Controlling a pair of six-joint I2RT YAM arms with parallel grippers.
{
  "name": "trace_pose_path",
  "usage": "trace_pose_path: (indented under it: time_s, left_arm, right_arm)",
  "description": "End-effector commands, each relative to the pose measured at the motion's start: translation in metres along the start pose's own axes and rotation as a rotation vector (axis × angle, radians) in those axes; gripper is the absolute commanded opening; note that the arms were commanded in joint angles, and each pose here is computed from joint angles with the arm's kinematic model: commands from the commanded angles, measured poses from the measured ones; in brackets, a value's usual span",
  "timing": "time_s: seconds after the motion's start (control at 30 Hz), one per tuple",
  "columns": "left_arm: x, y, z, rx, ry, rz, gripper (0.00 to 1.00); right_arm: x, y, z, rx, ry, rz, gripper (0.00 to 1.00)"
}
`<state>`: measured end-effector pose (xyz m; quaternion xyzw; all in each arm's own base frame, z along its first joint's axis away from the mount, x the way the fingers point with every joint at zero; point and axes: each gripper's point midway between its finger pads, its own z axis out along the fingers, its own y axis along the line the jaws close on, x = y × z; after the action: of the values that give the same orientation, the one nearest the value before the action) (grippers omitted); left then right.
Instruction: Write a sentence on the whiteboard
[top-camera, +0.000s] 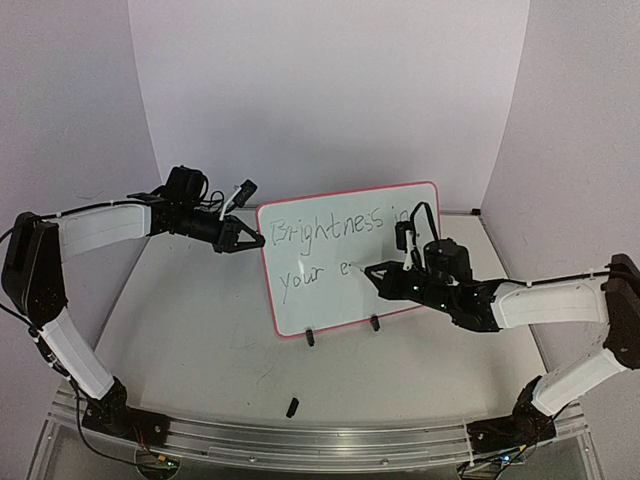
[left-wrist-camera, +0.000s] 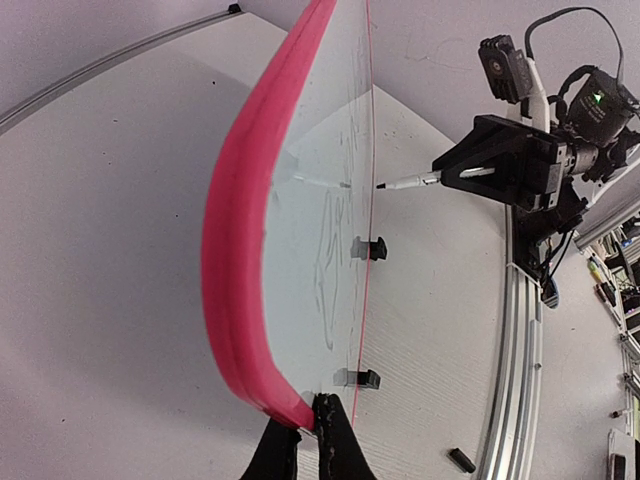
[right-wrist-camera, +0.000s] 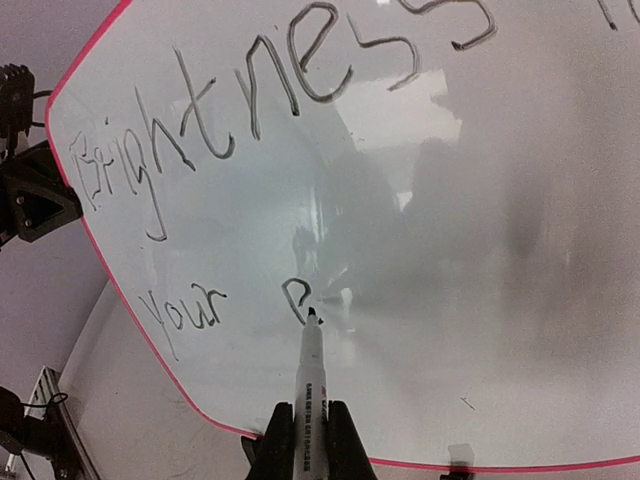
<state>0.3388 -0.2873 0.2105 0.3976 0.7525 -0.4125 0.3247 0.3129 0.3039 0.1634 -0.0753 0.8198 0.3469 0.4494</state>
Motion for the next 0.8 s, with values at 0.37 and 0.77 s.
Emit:
trace_pose_path:
  time_s: [0.37,0.77]
  left_arm:
    - [0.016,0.009,0.006,-0.065,0.068,0.092,0.00]
    - [0.015,0.009,0.006,-0.067,0.068,0.095,0.00]
  right_arm:
    - [-0.030,0.009,0.003,-0.003,-0.086,-0.026,0.00]
    - [-0.018,-0.011,0.006,0.075,-0.074,-0.020,0.00]
